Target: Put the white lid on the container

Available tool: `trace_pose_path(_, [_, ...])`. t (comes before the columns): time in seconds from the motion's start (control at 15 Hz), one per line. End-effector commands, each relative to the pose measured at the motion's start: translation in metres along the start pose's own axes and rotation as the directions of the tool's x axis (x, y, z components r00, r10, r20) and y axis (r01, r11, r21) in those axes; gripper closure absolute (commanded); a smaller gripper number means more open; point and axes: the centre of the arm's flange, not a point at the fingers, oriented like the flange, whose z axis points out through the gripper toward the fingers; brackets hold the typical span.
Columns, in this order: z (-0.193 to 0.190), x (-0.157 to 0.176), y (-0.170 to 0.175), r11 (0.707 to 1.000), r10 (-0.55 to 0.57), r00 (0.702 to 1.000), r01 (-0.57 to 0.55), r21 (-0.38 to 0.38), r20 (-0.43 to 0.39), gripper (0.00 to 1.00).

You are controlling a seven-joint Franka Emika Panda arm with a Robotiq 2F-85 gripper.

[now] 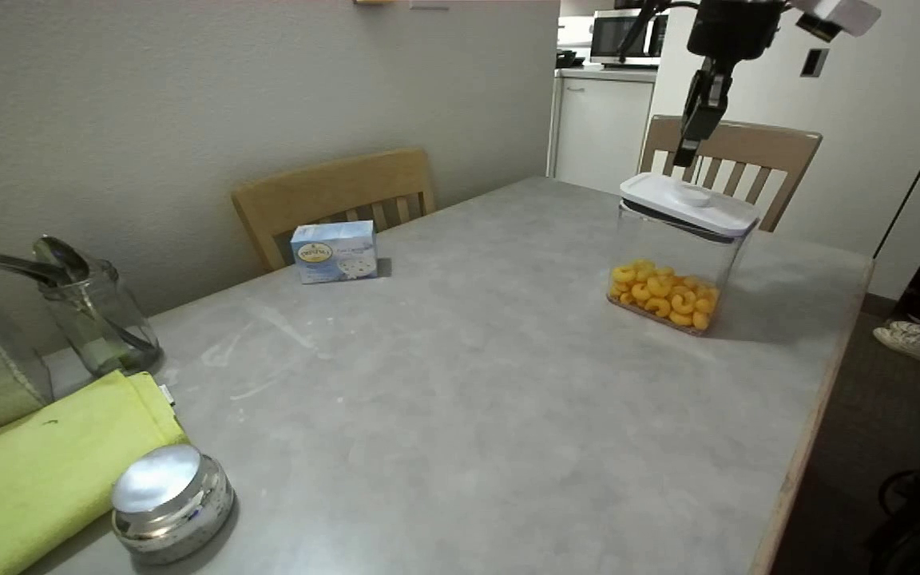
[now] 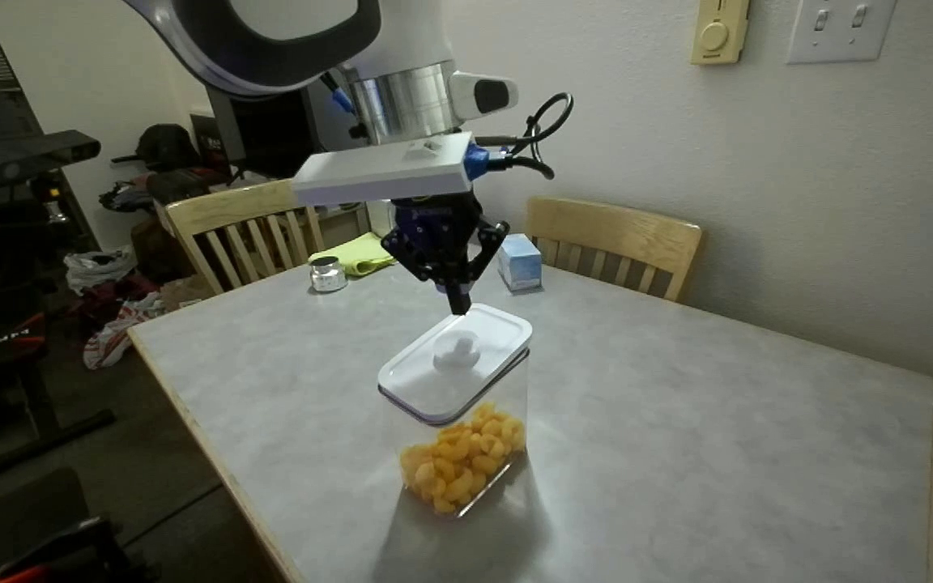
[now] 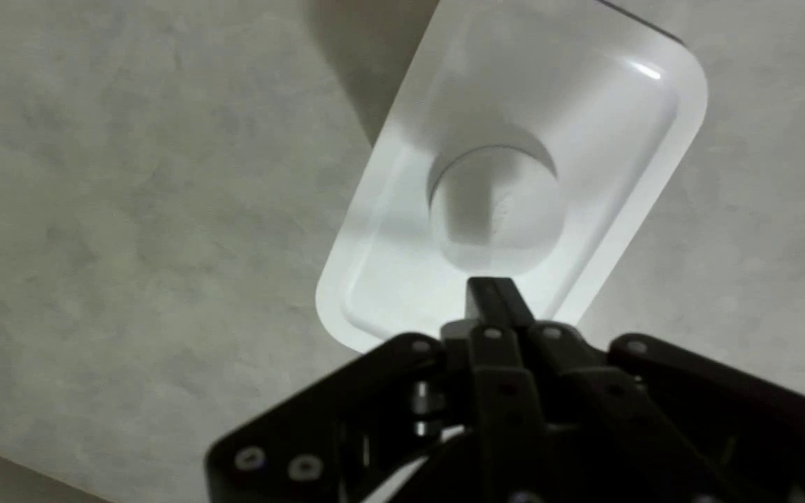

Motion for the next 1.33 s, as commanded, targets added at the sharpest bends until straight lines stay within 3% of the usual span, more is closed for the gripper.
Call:
trace_pose_path(0.0, [0.003, -0.010, -0.005, 1.000, 0.018, 0.999, -0.019, 0.022, 0.032, 1.00])
trace_pose_path(0.67, [0.035, -0.023, -0.005, 0.998, 0.033, 0.997, -0.036, 0.042, 0.071, 1.00])
trace_pose_path(1.27, [0.042, -0.019, -0.001, 0.998, 0.023, 1.000, -0.024, 0.049, 0.021, 1.00])
